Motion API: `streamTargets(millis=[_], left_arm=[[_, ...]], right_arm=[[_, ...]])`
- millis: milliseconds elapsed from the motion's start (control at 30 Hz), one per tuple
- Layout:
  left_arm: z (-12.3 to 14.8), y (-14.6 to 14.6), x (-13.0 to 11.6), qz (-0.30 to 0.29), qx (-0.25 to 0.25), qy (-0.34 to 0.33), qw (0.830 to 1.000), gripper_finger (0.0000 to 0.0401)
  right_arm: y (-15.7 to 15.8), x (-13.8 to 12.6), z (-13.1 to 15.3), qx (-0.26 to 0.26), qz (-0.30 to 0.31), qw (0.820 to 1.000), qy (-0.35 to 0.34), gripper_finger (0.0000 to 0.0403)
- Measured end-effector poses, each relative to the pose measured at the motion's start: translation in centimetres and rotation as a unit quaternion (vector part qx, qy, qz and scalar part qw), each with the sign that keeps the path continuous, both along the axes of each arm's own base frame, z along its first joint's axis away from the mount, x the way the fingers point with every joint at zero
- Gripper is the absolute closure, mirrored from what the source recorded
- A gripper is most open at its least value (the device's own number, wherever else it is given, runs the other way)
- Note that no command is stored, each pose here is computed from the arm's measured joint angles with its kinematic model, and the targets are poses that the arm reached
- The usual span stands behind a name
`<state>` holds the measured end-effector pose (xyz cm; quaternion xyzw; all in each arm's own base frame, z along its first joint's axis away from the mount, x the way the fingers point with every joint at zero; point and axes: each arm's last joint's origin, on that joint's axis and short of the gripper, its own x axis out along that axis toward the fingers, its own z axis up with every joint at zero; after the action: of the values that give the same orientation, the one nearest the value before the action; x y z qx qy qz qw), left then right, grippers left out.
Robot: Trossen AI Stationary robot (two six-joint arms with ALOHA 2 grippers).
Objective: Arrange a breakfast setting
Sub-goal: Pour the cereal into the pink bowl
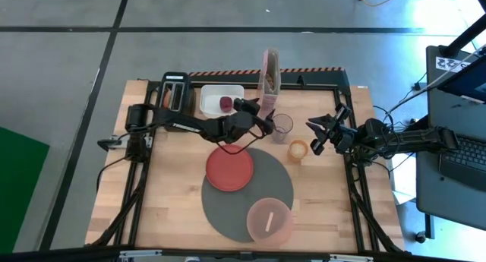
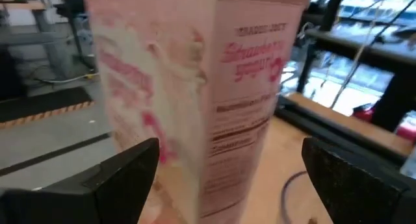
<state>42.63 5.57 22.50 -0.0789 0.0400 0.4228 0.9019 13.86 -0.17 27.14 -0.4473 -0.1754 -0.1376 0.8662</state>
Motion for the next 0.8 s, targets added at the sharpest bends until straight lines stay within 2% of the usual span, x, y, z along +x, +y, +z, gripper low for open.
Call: streamTargets(millis=[133,567,800], left_arm=[[-0.5,0.1,0.5,-0.008,0.005,-0.014,1.0,0.0026],[-0.9,2.1,0.4,0.023,0.008,-0.035,0.999,0.0026],[-0.9,3.1,0.3,0.023,-0.012,-0.059,0.998,0.0026]], right_arm=[[0.0,0.0,0.0,0.0,0.0,1.0,0.0,0.0338],[0.0,0.0,0.0,0.0,0.0,1.0,0.001,0.0338],[0.0,0.0,0.0,0.0,0.0,1.0,0.001,0.0338]])
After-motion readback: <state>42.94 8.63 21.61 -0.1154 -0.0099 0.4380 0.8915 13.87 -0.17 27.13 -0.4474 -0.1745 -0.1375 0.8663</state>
